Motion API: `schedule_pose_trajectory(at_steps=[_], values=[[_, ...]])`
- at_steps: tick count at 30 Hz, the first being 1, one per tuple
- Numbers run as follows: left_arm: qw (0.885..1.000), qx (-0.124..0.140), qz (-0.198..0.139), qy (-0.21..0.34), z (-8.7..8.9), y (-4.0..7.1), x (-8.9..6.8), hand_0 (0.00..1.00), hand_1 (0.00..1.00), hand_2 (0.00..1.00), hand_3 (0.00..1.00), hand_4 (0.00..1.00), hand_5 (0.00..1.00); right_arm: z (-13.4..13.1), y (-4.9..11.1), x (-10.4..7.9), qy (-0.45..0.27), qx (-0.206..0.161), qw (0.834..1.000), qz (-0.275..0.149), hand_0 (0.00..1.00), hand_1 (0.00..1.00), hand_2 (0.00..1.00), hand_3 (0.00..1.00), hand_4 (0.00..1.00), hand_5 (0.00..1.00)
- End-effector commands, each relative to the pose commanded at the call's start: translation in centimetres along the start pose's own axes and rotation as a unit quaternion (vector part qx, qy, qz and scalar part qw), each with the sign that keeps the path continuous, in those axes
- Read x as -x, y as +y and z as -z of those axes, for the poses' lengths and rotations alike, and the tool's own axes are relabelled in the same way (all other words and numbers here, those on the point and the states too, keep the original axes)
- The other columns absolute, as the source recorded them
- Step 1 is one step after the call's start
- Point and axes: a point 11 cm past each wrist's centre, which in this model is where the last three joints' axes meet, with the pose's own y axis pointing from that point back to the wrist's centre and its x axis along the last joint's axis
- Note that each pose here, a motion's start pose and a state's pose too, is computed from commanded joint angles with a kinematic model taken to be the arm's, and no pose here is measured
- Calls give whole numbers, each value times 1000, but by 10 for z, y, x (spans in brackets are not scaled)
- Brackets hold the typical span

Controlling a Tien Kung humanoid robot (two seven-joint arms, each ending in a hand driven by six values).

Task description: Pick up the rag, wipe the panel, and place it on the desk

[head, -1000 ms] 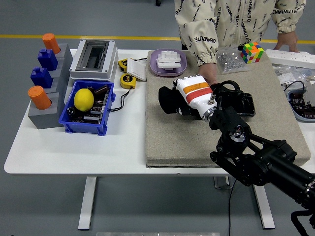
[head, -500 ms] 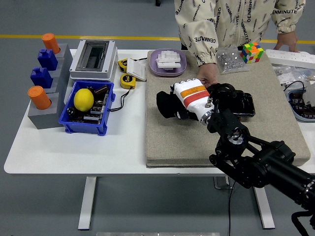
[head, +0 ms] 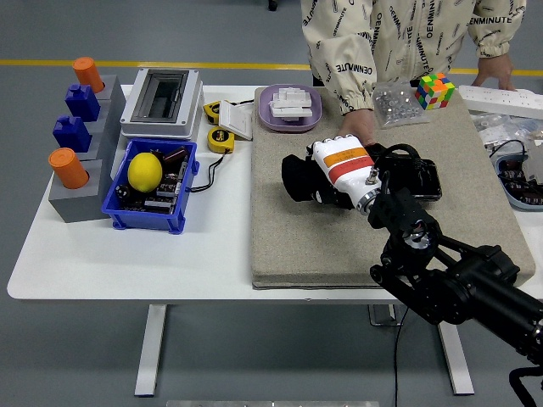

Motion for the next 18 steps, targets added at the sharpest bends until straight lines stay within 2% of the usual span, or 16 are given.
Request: schedule_pose_trajectory(at_steps=[18], values=[[1000, 3, 1, 1, -2, 0, 1, 604, 642, 658, 562, 627, 444, -71, 13, -9, 15, 74, 997, -7, 269, 357, 408, 415, 944, 2]])
